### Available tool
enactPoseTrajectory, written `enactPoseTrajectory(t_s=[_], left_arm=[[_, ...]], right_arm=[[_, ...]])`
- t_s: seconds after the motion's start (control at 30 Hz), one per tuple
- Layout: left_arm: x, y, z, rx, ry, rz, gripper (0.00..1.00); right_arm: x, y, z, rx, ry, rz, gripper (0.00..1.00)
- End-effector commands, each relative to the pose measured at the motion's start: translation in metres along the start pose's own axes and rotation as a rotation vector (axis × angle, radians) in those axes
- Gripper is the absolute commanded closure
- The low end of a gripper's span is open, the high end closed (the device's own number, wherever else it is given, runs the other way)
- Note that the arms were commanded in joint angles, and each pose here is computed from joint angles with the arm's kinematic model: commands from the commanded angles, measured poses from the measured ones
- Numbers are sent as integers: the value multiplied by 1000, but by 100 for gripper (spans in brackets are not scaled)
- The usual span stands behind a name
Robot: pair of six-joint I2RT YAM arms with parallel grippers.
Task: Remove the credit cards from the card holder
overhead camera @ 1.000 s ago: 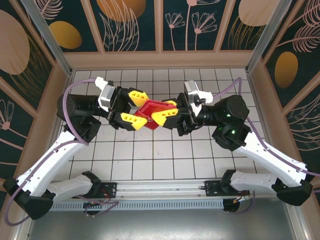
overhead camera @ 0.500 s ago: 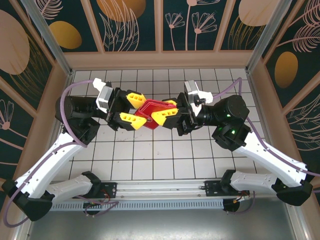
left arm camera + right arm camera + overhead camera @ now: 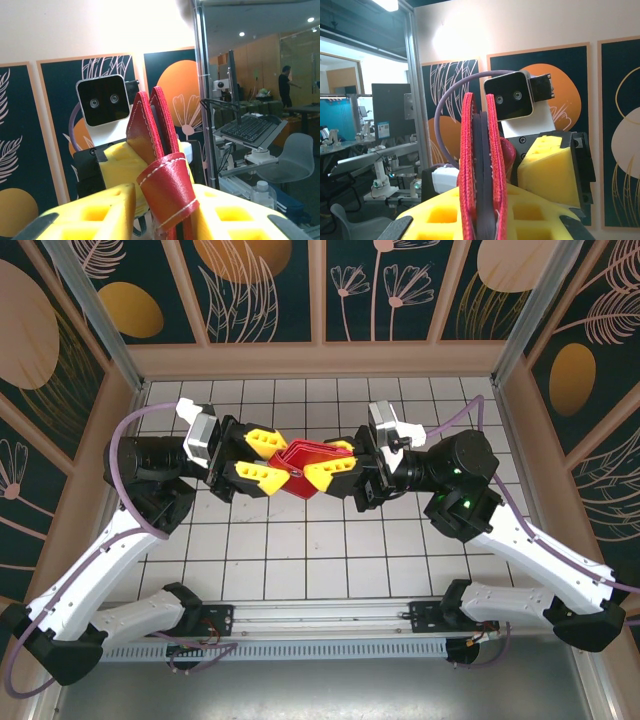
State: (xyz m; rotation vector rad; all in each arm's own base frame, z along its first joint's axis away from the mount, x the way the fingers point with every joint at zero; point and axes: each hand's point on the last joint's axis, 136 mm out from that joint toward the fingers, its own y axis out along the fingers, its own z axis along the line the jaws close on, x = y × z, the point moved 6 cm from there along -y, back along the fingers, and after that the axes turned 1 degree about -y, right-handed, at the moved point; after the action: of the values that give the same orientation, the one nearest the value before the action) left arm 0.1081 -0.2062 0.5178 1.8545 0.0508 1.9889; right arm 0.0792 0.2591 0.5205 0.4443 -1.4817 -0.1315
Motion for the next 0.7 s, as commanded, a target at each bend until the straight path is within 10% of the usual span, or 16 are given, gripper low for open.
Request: enactPoseTrajectory(t_s=[0.0,0.67], left_arm=[[2,1,-2,-4,0,-9,57],[0,0,0,13,-1,21,75]], right_arm=[[8,-3,10,27,-32,-16,100],[11,-4,12,25,-39,-23,100]])
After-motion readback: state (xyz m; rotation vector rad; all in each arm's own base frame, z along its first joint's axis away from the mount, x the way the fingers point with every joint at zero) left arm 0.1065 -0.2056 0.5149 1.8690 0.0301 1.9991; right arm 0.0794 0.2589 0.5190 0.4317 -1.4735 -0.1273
